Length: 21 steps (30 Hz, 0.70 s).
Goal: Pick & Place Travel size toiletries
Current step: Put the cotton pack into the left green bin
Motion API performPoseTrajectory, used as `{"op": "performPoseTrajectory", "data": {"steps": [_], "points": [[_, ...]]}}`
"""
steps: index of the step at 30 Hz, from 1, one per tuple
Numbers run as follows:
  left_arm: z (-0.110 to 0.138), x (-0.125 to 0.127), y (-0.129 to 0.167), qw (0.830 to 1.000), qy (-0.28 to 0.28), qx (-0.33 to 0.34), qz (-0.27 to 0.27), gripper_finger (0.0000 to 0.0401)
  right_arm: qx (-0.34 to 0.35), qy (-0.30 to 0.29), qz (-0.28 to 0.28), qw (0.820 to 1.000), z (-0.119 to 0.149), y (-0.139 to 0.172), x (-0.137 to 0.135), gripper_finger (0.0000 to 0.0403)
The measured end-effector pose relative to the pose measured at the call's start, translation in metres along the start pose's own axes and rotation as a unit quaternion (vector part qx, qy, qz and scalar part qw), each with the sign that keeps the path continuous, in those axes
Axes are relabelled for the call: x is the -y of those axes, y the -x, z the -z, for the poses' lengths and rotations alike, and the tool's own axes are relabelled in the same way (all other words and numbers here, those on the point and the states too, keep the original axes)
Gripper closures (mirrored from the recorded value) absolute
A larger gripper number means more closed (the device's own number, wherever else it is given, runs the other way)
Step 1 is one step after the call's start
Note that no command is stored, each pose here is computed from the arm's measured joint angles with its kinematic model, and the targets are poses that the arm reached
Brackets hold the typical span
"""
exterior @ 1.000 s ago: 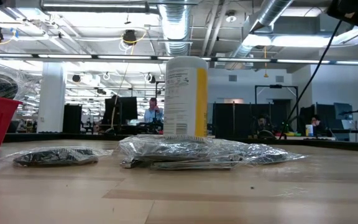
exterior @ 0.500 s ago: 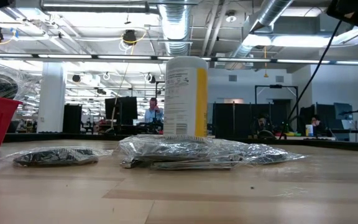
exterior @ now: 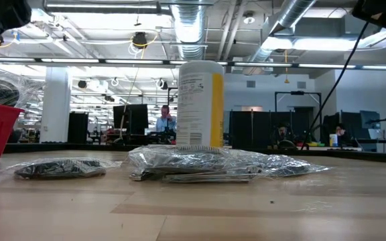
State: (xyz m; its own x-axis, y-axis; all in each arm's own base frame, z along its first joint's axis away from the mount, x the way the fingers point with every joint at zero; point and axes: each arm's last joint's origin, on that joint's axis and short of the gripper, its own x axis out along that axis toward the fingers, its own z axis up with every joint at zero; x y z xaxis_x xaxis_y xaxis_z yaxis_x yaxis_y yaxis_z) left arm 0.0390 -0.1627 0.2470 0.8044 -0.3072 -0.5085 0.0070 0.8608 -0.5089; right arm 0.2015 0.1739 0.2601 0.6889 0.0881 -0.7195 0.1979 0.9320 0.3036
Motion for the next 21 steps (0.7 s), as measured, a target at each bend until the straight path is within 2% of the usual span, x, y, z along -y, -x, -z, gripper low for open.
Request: {"op": "performPoseTrajectory", "data": {"steps": [5, 10, 16, 21], "points": [[0.0, -0.005, 0.004, 0.998, 0.028, -0.052, -0.001, 0.0401, 0.0, 0.0, 0.0, 1.0, 0.0, 0.0, 0.0, 0.0275], [0.003, -0.013, 0.004, 0.993, 0.058, -0.098, -0.034, 0.0401, 0.004, 0.0, 0.003, 1.0, 0.0, 0.0, 0.0, 0.0275], [0.005, -0.016, 0.005, 0.988, 0.071, -0.124, -0.05, 0.0401, 0.01, 0.001, 0.007, 1.0, -0.001, 0.0, 0.0, 0.0275], [0.007, -0.016, 0.006, 0.979, 0.1, -0.169, -0.056, 0.0401, 0.01, 0.002, 0.008, 1.0, 0.0, 0.0, 0.0, 0.0275]]}}
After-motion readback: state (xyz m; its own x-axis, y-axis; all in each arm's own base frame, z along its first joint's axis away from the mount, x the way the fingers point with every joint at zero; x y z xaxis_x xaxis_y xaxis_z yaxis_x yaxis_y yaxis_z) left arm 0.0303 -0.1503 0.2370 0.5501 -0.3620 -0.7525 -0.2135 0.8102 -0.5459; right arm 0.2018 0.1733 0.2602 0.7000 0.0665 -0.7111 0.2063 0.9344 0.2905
